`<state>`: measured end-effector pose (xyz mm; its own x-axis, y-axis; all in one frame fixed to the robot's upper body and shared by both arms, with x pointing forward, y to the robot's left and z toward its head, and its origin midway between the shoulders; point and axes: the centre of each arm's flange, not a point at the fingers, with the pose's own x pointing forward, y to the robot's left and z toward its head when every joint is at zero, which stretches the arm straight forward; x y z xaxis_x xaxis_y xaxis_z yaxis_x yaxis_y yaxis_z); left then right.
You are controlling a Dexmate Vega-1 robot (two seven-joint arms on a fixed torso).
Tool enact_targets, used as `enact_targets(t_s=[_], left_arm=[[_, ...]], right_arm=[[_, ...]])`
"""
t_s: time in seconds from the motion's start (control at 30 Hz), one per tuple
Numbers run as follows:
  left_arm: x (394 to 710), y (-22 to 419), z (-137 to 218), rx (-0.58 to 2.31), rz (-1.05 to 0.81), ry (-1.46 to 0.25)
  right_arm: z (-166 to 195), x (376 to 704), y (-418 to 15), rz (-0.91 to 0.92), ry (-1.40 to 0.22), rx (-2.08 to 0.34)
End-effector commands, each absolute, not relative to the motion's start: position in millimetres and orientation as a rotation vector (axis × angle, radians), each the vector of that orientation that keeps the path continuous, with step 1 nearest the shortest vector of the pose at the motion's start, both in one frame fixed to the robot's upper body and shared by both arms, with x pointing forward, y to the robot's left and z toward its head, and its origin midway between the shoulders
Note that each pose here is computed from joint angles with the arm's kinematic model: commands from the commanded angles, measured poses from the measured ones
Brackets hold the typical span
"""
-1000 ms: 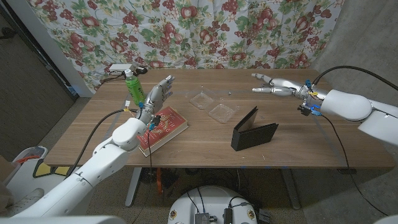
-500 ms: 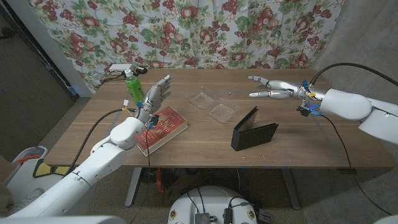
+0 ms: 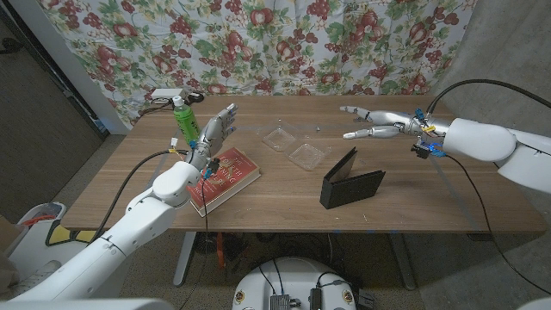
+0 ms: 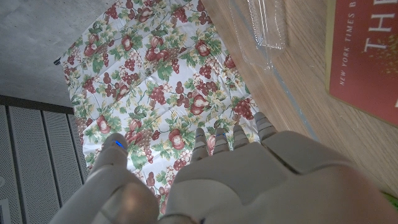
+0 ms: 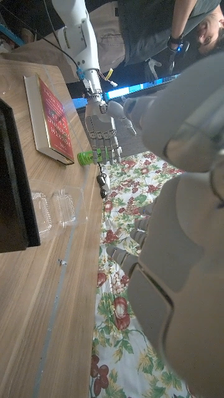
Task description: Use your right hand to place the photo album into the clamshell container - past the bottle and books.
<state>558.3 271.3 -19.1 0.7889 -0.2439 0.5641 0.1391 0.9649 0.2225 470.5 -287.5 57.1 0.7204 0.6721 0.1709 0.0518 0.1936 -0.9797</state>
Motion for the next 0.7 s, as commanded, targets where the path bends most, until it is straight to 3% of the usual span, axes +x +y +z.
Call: enact_targets(t_s=[0.03,0.7], left_arm=[[561.5,271.4,-16.7,0.18,-0.216,-0.623],[560.1,275.2,-18.2,0.182,-0.225,-0.616]], right_arm=[[62.0,463.9,-281.3,0.502,-0.681,-1.429],[55.8,446.1,-262.5,0.52,-0.674,-1.671]])
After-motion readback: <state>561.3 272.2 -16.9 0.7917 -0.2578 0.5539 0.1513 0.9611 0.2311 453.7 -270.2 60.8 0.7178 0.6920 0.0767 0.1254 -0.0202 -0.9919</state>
